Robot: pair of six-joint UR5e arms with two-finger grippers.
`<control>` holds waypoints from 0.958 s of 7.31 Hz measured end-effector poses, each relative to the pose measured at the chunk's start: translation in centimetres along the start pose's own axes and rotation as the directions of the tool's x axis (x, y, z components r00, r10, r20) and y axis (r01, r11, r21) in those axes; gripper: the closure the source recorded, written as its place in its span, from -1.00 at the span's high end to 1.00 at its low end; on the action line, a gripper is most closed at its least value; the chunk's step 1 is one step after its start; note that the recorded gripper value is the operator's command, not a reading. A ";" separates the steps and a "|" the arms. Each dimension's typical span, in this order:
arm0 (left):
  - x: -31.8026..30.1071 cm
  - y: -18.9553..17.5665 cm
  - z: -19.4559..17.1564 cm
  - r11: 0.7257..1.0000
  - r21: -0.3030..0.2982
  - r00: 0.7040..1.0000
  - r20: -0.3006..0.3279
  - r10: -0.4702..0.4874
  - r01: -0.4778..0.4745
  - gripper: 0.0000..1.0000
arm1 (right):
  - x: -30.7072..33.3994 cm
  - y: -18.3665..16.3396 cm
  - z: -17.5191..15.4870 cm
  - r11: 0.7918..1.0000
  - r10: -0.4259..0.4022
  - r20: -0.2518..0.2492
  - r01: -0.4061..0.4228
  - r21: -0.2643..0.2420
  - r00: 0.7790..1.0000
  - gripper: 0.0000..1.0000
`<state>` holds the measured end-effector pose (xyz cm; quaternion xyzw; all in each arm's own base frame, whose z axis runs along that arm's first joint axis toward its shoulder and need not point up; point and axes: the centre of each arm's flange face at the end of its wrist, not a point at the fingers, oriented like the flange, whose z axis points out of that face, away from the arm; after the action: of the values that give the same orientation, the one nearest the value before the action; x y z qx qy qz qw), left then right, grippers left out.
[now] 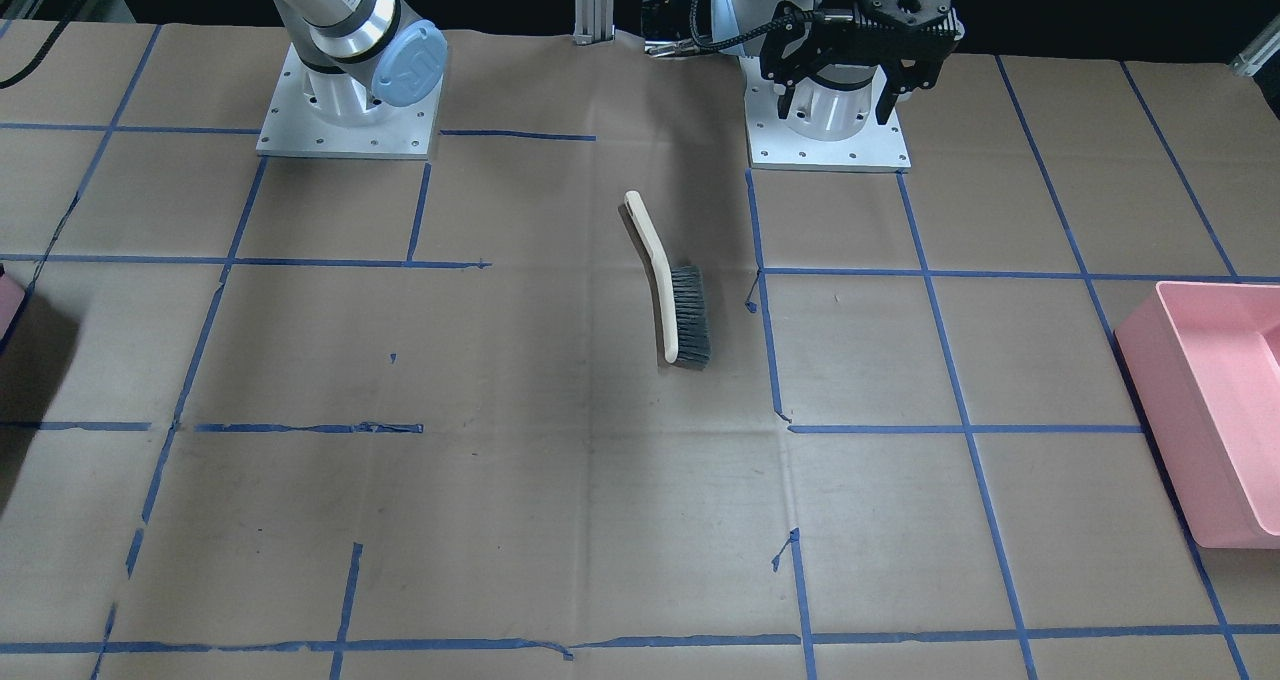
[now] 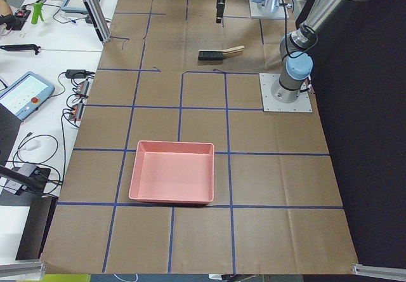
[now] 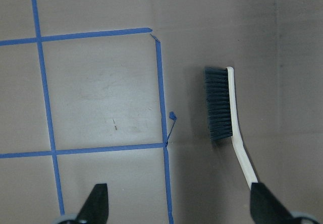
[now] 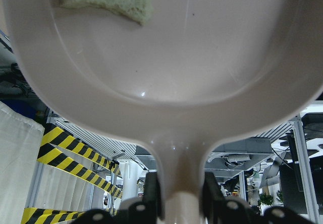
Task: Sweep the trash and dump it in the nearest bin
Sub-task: 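Tip the dustpan over the bin with the right gripper while the left gripper withdraws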
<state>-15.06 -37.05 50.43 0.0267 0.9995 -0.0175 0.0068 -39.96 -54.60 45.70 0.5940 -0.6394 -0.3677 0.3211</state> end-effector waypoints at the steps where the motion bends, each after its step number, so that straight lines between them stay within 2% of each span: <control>1: 0.0 0.5 0.1 1.000 0.000 1.000 -0.008 -0.005 0.005 1.00 | -0.2 0.2 -0.2 1.000 0.017 -0.002 -0.017 -0.020 1.000 -0.84; 3: 0.1 1.3 0.6 1.000 -0.005 1.000 -0.024 -0.004 0.004 1.00 | -0.3 0.6 -0.5 0.997 0.053 -0.017 -0.054 -0.053 0.998 -0.85; 5: -0.8 1.1 0.6 1.000 -0.001 1.000 -0.015 -0.015 0.015 1.00 | -0.4 1.0 -0.9 0.993 0.087 -0.038 -0.090 -0.078 0.995 -0.85; 7: -2.9 -0.1 0.5 0.998 0.000 0.998 0.014 -0.059 0.059 1.00 | -0.5 0.5 -0.7 0.994 0.083 -0.042 -0.086 -0.074 0.996 -0.90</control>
<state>-12.14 -37.36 49.94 -0.0030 0.9998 -0.0174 0.0135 -39.57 -54.19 46.49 0.5609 -0.6431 -0.3661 0.3713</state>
